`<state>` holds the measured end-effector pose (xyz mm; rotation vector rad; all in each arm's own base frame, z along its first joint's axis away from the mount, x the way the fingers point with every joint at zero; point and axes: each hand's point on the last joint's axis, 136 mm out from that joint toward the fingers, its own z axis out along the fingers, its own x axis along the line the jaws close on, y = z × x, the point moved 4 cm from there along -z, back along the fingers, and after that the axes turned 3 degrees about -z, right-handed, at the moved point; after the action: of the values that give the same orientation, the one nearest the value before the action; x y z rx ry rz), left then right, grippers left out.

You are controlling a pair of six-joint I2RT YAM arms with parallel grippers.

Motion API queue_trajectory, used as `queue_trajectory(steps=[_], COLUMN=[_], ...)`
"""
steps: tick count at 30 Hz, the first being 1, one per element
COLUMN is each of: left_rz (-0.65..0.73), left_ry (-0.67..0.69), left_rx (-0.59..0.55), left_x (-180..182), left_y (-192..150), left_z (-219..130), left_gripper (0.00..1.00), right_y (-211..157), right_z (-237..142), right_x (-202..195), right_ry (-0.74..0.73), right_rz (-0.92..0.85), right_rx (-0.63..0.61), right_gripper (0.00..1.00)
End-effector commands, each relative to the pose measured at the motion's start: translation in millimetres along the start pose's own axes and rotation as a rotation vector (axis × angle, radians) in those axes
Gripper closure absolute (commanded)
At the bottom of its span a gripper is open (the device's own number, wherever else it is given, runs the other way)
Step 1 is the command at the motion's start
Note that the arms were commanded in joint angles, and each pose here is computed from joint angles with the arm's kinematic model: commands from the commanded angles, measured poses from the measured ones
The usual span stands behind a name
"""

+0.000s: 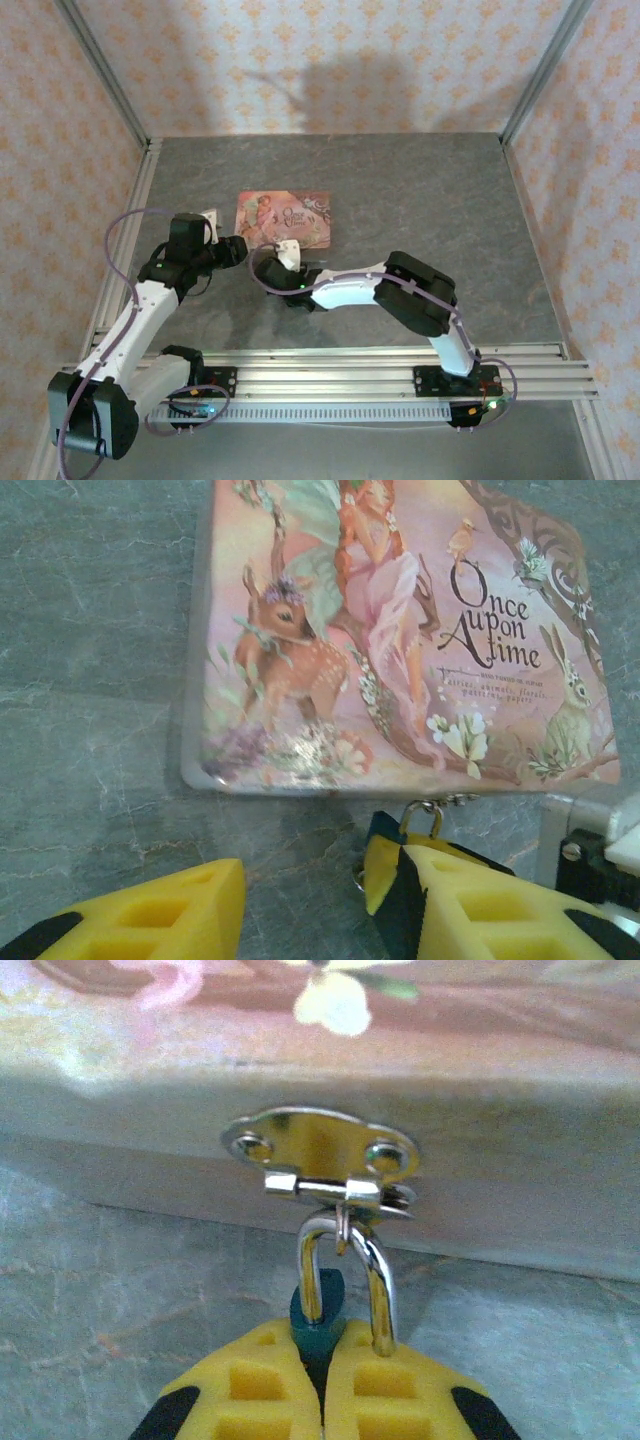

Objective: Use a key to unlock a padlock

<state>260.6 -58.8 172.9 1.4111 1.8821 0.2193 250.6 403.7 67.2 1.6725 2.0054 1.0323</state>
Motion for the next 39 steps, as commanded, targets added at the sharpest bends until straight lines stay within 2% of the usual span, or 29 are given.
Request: queue_trajectory(steps=[1,11,15,19,23,26,32,35,39], left_rz=[0.008,0.018,0.019,0.020,0.022,0.024,0.027,0.028,0.030], left_ry=[0.002,-0.021,-0.048,-0.054,-0.057,-0.059,-0.063,-0.067,-0.071], left_rx=[0.009,-0.009,-0.003,-0.001,-0.002,-0.005,-0.001,-0.002,-0.004], left_x=[3.6,1.5,-1.5,-2.3,-2.8,-3.3,-3.5,-4.1,-4.6], left_y=[-5.3,-5.9,-6.9,-7.2,-7.1,-6.2,-7.8,-7.9,-7.4], left_z=[-2.8,-4.6,-3.0,-3.0,-2.7,-3.1,-4.0,-4.6,-4.9], left_gripper=[0.54,0.55,0.55,0.55,0.55,0.55,0.55,0.56,0.56], right_y=[16.8,6.9,1.8,2.6,3.8,1.9,-0.4,2.9,12.2], right_z=[-13.2,-16.8,-12.5,-13.1,-16.3,-19.0,-26.8,-30.7,-33.8], right_x=[-5.8,-8.6,-16.0,-32.7,-46.3,-50.5,-61.6,-66.4,-78.4], right_ry=[0.081,0.362,0.427,0.310,0.205,0.182,0.163,0.143,0.036], right_rz=[0.024,-0.049,-0.075,-0.245,-0.393,-0.449,-0.491,-0.577,-0.687], right_rx=[-0.030,0.168,0.244,0.266,0.331,0.374,0.353,0.349,0.386], right_gripper=[1.00,1.00,0.98,0.91,0.93,0.96,0.97,0.96,0.97])
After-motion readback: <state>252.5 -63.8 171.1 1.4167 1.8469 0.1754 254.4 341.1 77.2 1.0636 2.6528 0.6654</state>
